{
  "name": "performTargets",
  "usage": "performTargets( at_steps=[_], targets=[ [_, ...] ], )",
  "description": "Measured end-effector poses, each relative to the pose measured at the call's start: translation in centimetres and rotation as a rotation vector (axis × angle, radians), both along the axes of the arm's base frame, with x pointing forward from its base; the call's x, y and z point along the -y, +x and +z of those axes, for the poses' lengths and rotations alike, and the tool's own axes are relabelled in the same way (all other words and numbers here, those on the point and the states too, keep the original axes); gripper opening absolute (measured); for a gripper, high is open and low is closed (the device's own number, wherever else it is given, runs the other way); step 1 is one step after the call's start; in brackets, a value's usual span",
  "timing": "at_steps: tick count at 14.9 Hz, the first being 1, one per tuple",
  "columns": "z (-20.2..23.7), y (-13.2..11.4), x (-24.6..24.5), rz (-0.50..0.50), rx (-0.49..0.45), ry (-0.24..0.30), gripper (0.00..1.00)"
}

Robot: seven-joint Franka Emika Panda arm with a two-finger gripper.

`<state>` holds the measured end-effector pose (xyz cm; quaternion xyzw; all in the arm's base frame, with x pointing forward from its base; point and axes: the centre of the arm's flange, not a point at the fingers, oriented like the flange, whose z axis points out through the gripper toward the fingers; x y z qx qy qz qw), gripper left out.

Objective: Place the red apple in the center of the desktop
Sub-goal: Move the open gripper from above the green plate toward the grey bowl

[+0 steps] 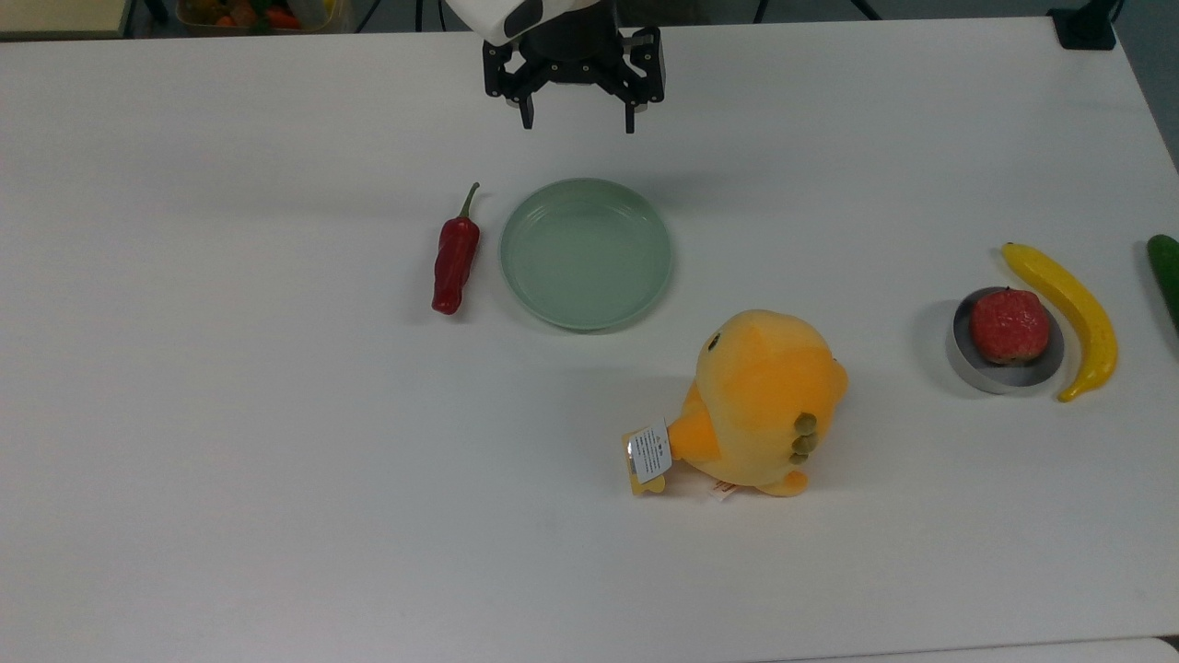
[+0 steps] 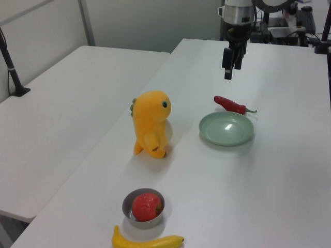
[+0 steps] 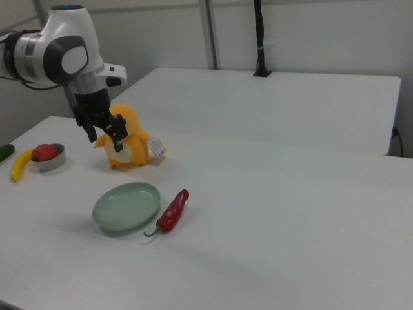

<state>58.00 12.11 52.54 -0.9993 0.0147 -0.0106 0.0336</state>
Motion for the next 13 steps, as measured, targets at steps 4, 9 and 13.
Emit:
performTargets(
  at_steps=[4,9,13],
  targets=[
    [0.0,0.0,-0.1,0.038,0.003,0.000,1.00],
    [0.1,0.0,0.0,0.052,0.006,-0.001,1.00],
    [0.1,0.3,1.5,0.059,0.007,-0.002,1.00]
  ],
)
